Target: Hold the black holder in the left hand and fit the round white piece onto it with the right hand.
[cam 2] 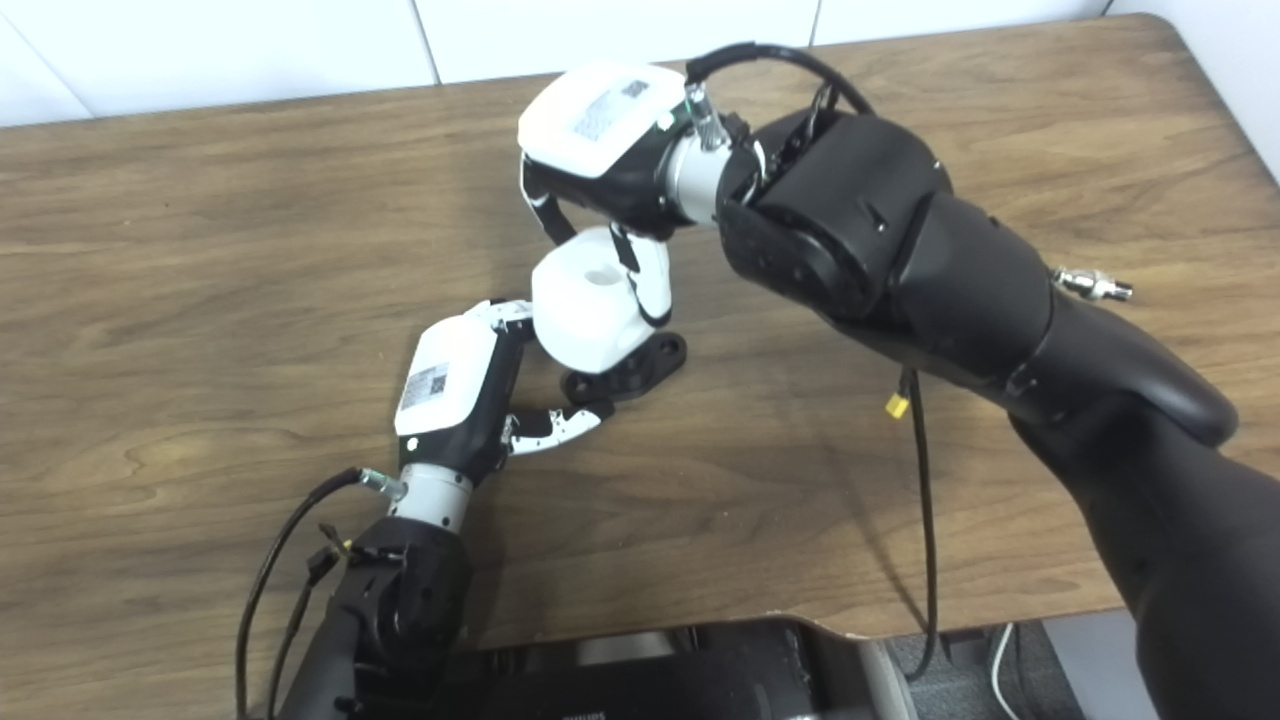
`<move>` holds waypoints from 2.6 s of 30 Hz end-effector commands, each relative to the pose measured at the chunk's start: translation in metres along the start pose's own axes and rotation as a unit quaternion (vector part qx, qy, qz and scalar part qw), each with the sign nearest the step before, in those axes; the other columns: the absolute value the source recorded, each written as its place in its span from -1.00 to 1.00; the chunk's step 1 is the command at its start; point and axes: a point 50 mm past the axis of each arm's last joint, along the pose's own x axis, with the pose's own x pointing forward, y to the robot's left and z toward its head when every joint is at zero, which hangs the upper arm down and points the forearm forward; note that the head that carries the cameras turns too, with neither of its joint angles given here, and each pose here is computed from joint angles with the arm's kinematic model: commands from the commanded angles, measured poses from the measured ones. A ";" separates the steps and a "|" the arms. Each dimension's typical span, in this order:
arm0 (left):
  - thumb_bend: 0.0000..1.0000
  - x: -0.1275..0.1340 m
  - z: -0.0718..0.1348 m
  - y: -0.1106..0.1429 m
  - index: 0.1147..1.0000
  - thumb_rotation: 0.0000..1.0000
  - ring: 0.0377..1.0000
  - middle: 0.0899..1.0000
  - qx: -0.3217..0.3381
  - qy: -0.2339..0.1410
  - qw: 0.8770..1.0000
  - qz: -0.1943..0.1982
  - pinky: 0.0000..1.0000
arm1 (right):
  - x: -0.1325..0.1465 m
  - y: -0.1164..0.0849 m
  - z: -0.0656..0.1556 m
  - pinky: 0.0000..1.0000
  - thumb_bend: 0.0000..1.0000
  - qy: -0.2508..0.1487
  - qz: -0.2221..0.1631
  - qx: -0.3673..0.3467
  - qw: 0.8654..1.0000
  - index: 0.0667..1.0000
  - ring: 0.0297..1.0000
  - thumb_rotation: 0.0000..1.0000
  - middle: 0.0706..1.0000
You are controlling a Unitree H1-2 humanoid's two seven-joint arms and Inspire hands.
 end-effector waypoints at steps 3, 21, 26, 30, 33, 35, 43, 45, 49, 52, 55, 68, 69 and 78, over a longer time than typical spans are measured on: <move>0.04 0.003 0.007 0.007 -0.17 -0.89 0.58 0.44 0.001 -0.020 1.000 0.021 0.76 | -0.006 -0.015 -0.007 0.29 0.05 0.010 0.025 -0.003 1.000 -0.12 0.73 -0.73 0.46; 0.04 0.005 0.009 0.009 -0.17 -0.89 0.60 0.45 0.001 -0.019 1.000 0.022 0.78 | -0.003 -0.001 0.002 0.29 0.05 -0.001 0.054 -0.030 0.998 -0.11 0.69 -0.73 0.44; 0.04 0.005 0.009 0.009 -0.17 -0.89 0.59 0.45 0.000 -0.019 1.000 0.024 0.77 | -0.003 0.003 0.005 0.31 0.05 -0.005 0.057 -0.028 0.998 -0.11 0.74 -0.73 0.48; 0.04 0.005 0.010 0.009 -0.17 -0.89 0.59 0.45 0.000 -0.018 1.000 0.023 0.78 | -0.002 0.005 0.007 0.33 0.05 -0.006 0.057 -0.021 0.998 -0.11 0.76 -0.73 0.49; 0.04 0.005 0.010 0.009 -0.17 -0.89 0.59 0.45 0.001 -0.019 1.000 0.022 0.78 | -0.001 0.005 0.007 0.35 0.05 -0.004 0.056 -0.021 0.998 -0.11 0.72 -0.73 0.46; 0.04 0.005 0.011 0.009 -0.17 -0.89 0.60 0.46 0.001 -0.018 1.000 0.021 0.78 | -0.001 0.006 0.008 0.36 0.05 -0.003 0.055 -0.020 0.998 -0.11 0.72 -0.73 0.44; 0.04 0.005 0.011 0.009 -0.17 -0.89 0.60 0.44 0.000 -0.019 1.000 0.024 0.78 | -0.001 0.011 0.009 0.36 0.05 0.005 0.056 -0.022 0.998 -0.11 0.72 -0.73 0.43; 0.04 0.005 0.011 0.009 -0.17 -0.89 0.59 0.44 0.001 -0.020 1.000 0.024 0.77 | 0.000 0.012 0.010 0.35 0.05 0.007 0.057 -0.023 0.998 -0.11 0.74 -0.74 0.45; 0.04 0.005 0.012 0.010 -0.17 -0.89 0.58 0.44 0.000 -0.020 0.999 0.026 0.76 | 0.002 0.016 0.013 0.32 0.05 0.008 0.060 -0.027 0.998 -0.11 0.72 -0.74 0.42; 0.04 0.004 0.013 0.011 -0.17 -0.89 0.59 0.44 -0.001 -0.021 0.999 0.026 0.76 | 0.002 0.018 0.016 0.31 0.04 0.004 0.066 -0.035 0.997 -0.11 0.71 -0.75 0.43; 0.04 0.004 0.014 0.012 -0.17 -0.89 0.59 0.45 -0.001 -0.020 0.999 0.026 0.77 | 0.003 0.019 0.017 0.30 0.04 -0.001 0.072 -0.042 0.997 -0.11 0.69 -0.74 0.43; 0.04 0.004 0.014 0.013 -0.17 -0.89 0.59 0.44 0.000 -0.022 0.999 0.028 0.75 | 0.001 0.023 0.017 0.26 0.05 -0.012 0.087 -0.048 0.995 -0.11 0.67 -0.74 0.44; 0.04 0.004 0.014 0.013 -0.17 -0.89 0.60 0.44 -0.001 -0.021 0.999 0.028 0.76 | 0.002 0.024 0.017 0.25 0.04 -0.012 0.090 -0.049 0.995 -0.10 0.66 -0.74 0.44; 0.04 0.004 0.013 0.015 -0.17 -0.89 0.61 0.45 -0.001 -0.023 0.999 0.028 0.77 | 0.005 0.028 0.023 0.23 0.05 -0.020 0.109 -0.088 0.990 -0.10 0.65 -0.74 0.40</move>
